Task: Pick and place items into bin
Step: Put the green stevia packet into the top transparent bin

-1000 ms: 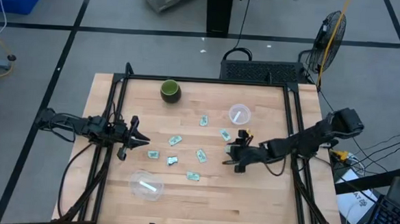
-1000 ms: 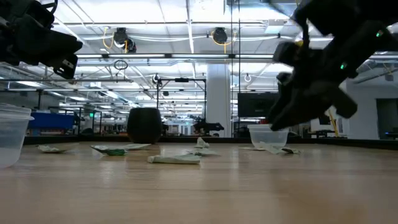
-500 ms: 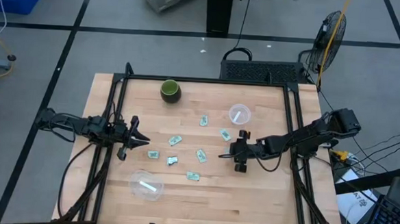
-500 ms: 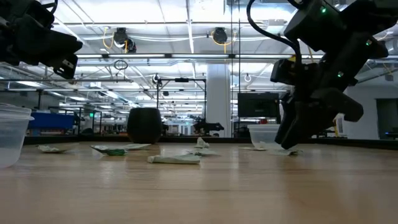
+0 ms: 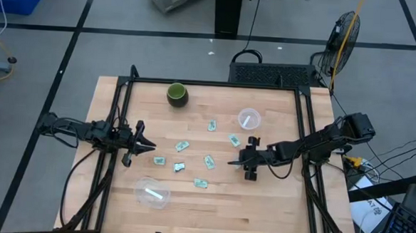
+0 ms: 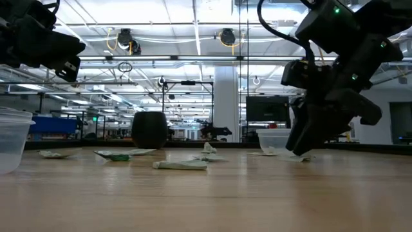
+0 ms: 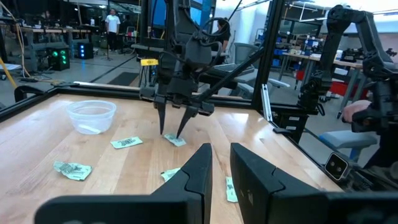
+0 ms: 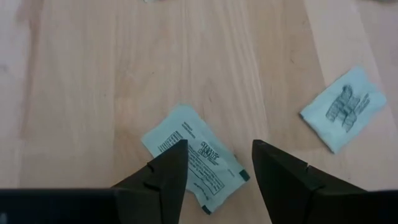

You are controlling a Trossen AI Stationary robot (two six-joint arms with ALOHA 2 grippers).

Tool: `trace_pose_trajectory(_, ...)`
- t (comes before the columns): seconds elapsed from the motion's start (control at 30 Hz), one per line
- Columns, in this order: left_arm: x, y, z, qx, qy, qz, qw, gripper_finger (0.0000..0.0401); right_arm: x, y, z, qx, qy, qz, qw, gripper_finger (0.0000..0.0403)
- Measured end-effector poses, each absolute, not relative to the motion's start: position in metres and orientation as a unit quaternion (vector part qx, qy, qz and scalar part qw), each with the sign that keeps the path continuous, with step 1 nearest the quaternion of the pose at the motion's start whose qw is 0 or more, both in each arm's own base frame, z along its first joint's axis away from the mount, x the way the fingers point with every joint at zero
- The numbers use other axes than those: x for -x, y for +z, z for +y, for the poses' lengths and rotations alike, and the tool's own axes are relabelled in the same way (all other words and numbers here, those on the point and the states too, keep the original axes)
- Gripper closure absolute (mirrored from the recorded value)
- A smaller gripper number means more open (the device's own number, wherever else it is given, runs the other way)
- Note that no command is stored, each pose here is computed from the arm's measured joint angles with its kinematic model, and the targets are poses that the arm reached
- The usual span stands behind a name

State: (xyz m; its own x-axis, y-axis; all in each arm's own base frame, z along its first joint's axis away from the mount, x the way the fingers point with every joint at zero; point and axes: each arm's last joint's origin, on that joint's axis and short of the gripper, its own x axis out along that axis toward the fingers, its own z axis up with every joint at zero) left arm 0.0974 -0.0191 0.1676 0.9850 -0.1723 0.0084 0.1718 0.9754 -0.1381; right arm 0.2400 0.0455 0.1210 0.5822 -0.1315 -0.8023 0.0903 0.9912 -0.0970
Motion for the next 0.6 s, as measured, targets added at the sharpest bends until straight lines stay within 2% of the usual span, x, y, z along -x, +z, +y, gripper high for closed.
trace_pose_trajectory(0.33, -0.097, 0.168, -0.019, 0.069, -0.087, 0.002, 0.994, 0.0341, -0.220, 0.100, 0.041, -0.005, -0.071, 0.424, 0.903, 0.0275)
trace_pose_trajectory(0.6, -0.097, 0.168, -0.019, 0.069, -0.087, 0.002, 0.994, 0.0341, -0.223, 0.102, 0.042, 0.033, -0.045, 0.390, 0.919, 0.0348)
